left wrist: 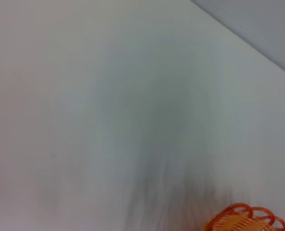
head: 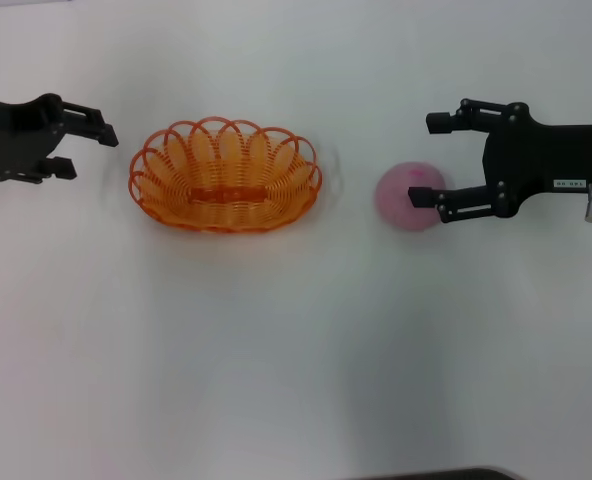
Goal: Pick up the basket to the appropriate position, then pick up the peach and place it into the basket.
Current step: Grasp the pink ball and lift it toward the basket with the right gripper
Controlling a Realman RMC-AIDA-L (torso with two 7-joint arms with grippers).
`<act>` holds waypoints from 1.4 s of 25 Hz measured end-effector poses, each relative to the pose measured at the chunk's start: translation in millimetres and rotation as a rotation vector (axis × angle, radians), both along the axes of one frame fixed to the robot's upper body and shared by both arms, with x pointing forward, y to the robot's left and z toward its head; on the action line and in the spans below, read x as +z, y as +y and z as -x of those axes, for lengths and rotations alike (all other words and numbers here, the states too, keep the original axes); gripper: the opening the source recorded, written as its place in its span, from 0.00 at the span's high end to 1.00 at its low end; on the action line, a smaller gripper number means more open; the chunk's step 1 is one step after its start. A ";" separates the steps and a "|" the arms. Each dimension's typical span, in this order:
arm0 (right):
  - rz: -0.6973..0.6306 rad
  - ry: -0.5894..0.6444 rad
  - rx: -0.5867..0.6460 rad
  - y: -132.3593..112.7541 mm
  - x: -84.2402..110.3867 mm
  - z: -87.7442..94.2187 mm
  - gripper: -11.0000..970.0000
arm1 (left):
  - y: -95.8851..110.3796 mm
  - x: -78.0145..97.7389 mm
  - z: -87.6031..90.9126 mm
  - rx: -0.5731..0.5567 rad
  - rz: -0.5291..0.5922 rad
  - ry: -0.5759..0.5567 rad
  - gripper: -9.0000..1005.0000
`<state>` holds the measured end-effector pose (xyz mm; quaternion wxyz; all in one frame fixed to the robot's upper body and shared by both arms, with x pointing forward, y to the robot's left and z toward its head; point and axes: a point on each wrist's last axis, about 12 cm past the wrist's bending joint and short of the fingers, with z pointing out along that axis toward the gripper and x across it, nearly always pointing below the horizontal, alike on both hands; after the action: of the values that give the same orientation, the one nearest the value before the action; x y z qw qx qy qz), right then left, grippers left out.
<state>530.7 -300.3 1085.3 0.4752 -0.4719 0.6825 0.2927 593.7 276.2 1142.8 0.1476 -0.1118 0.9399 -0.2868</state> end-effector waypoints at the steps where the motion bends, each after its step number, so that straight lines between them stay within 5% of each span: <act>1: -0.010 0.002 -0.007 -0.2 0.3 0.2 0.03 | 0.4 0.0 0.3 -0.009 -0.010 -0.002 0.40; 8: -0.100 0.018 -0.076 -4.6 -1.1 4.3 0.03 | 8.5 3.2 1.3 -0.142 -0.083 -0.073 0.32; 17: -0.287 0.077 -0.237 -19.0 0.3 4.9 0.03 | 8.2 4.8 16.1 -0.643 -0.220 -0.328 0.32; 23: -0.352 0.137 -0.301 -24.8 -1.4 6.9 0.03 | 9.7 3.4 29.5 -0.857 -0.246 -0.492 0.32; 35: -0.387 0.202 -0.295 -14.9 -7.0 9.6 0.03 | 12.4 -6.9 49.0 -0.986 -0.207 -0.601 0.32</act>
<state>521.1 -315.2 1078.4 0.5236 -0.2361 0.7193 0.3908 544.7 288.5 1135.9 0.2669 0.4399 0.8211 -0.2472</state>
